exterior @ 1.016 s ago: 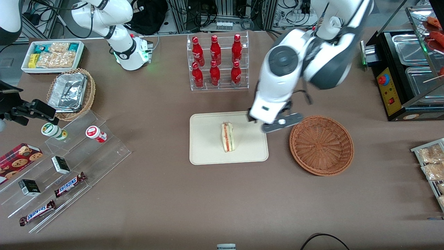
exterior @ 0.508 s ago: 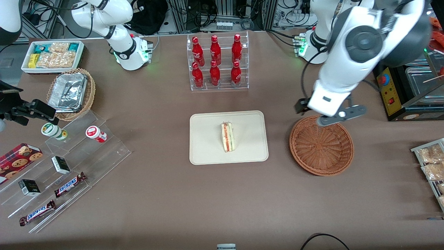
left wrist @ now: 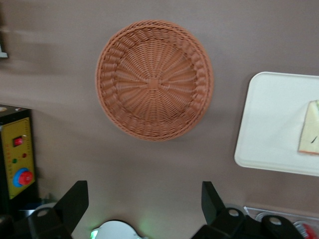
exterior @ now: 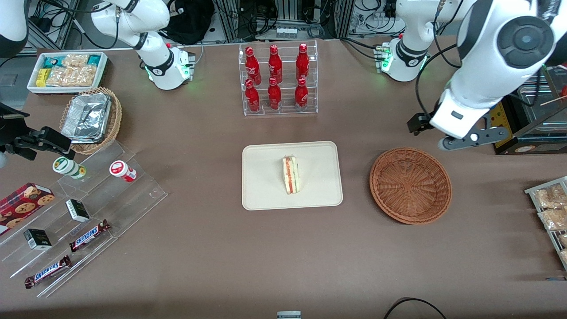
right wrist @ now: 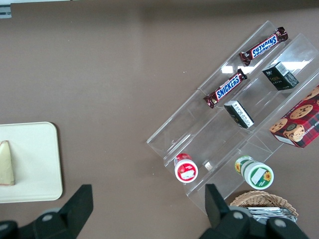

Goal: Place sandwich from basket to tray

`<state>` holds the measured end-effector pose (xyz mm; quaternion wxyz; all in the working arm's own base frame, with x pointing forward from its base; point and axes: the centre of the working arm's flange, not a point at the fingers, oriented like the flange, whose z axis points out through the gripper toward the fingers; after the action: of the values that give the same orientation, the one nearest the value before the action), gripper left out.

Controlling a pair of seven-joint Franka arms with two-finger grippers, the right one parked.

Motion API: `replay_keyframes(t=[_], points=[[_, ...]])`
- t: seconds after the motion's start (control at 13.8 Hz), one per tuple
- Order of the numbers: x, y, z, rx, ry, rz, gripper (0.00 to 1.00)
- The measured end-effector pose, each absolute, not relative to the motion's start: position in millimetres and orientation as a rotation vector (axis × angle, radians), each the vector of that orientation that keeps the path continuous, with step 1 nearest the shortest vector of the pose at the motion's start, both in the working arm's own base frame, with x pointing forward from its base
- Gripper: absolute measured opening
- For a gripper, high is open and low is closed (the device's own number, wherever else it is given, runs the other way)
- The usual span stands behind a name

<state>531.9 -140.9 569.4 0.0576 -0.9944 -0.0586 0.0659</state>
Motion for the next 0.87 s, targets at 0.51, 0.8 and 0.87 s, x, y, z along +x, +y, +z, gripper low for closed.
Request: replay_keyframes(t=[0.51, 0.8, 0.87], points=[[542, -74, 585, -3.044, -0.108, 0.188, 1.0], [543, -63, 596, -3.051, -0.068, 0.177, 1.0], [544, -57, 598, -3.061, -0.042, 0.174, 1.0]])
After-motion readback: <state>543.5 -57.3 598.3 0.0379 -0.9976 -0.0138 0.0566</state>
